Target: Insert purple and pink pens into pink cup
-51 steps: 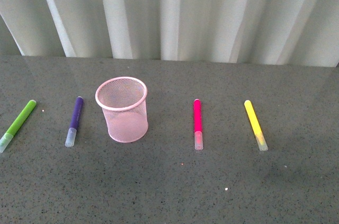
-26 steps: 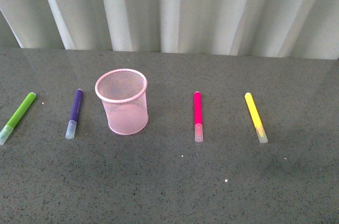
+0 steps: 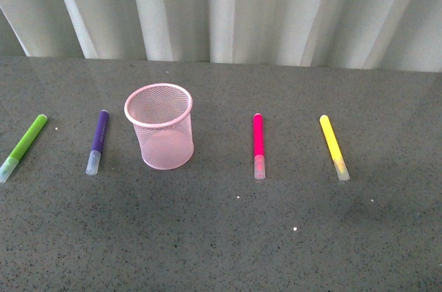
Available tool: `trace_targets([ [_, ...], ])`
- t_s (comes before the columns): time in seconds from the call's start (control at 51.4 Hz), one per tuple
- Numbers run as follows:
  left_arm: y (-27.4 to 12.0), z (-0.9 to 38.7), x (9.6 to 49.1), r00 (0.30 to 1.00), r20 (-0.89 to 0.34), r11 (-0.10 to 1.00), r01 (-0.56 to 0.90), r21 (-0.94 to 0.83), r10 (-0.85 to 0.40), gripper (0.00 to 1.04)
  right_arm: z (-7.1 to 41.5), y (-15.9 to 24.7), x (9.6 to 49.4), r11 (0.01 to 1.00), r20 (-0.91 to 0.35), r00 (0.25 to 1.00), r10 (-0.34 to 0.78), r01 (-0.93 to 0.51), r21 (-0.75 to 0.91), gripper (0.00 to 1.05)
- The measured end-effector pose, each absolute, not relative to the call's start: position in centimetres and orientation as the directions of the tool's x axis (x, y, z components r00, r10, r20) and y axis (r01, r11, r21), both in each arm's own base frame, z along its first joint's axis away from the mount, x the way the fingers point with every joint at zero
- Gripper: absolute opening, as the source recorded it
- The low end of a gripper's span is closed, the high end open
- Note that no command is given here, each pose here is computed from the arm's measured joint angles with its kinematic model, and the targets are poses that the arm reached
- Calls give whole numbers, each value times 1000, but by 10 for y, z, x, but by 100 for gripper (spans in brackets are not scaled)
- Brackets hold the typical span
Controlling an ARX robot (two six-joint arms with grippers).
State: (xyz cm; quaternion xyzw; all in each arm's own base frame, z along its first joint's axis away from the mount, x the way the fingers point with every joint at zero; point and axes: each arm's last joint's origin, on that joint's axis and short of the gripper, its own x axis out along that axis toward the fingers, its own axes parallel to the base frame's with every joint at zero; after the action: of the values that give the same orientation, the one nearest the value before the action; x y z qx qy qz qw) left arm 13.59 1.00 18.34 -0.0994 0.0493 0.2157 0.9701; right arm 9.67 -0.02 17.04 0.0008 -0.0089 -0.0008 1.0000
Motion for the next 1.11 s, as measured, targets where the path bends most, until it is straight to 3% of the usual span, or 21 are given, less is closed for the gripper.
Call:
trace_targets([
  [0.195, 21, 197, 185, 954, -167, 949, -275, -156, 249, 98, 170, 0, 97, 1000, 18, 1000, -1, 1, 2, 98],
  [0.428, 37, 169, 248, 911, -408, 986, -118, -118, 60, 98, 170, 0, 97, 1000, 18, 1000, -2, 1, 2, 98],
  [0.642, 39, 158, 287, 886, -462, 995, -85, -54, 50, 98, 170, 0, 97, 1000, 18, 1000, -2, 1, 2, 98],
  [0.856, 35, 119, 323, 805, -593, 999, -35, -23, 15, 98, 170, 0, 97, 1000, 18, 1000, -1, 1, 2, 98],
  [1.109, 36, 88, 353, 745, -666, 1000, 3, -21, -16, 98, 170, 0, 97, 1000, 18, 1000, -1, 1, 2, 98],
])
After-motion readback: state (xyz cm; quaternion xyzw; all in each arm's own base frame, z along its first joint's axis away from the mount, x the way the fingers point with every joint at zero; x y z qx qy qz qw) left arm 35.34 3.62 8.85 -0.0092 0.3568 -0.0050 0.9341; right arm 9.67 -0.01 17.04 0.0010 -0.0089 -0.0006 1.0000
